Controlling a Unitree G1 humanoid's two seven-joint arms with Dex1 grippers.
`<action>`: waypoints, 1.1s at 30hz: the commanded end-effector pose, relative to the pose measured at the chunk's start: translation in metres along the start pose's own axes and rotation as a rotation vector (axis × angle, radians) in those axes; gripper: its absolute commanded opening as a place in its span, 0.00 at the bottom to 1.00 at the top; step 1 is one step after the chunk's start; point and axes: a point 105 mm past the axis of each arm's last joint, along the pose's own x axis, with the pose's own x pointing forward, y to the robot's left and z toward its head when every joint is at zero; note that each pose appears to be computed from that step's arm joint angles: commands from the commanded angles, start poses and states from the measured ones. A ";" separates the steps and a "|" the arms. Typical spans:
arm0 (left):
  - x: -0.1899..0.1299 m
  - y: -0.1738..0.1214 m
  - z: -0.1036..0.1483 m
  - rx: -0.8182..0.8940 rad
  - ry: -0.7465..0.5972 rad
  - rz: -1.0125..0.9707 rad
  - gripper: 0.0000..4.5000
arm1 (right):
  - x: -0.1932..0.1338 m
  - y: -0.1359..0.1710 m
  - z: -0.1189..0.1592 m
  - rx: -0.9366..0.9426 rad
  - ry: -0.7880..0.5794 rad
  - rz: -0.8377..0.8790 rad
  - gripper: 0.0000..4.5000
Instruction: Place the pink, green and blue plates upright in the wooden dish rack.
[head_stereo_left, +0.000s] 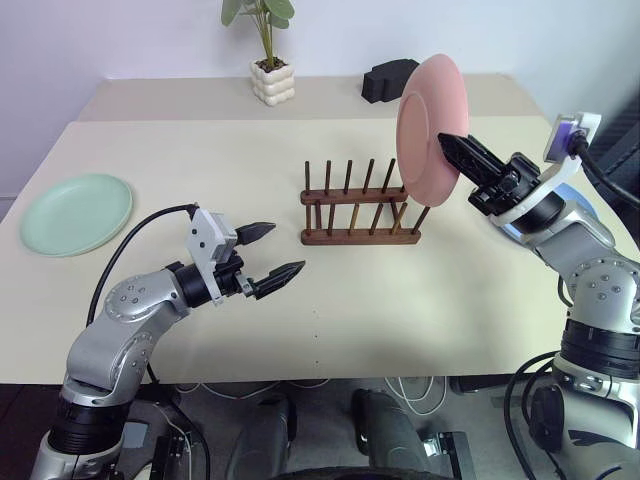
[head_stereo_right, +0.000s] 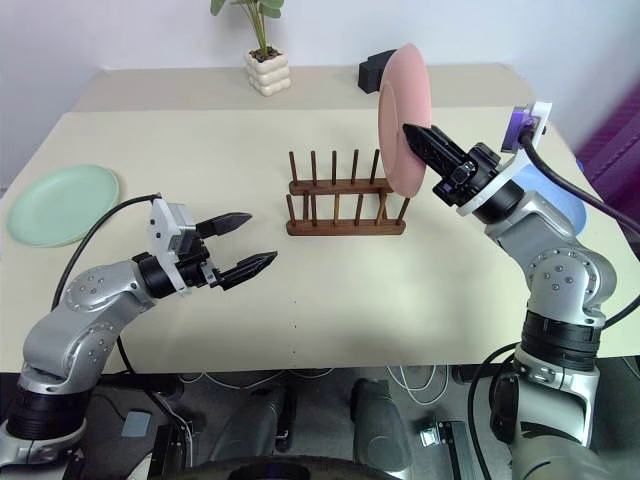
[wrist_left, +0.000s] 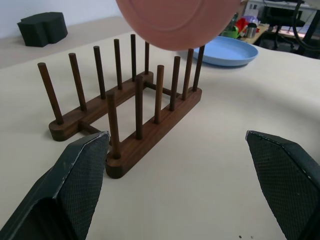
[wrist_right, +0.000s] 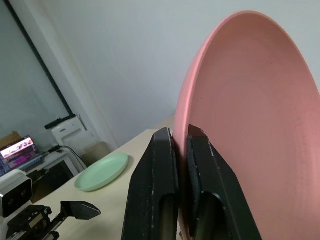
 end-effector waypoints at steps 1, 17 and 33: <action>0.002 -0.005 0.013 0.039 -0.040 -0.020 0.99 | -0.004 0.000 0.007 0.018 -0.037 0.001 0.00; 0.000 -0.003 0.011 0.047 -0.033 -0.011 1.00 | -0.010 -0.021 -0.015 0.100 -0.013 -0.105 0.17; -0.003 0.004 0.013 0.048 -0.049 0.031 1.00 | -0.019 -0.038 0.041 -0.109 -0.175 -0.201 0.99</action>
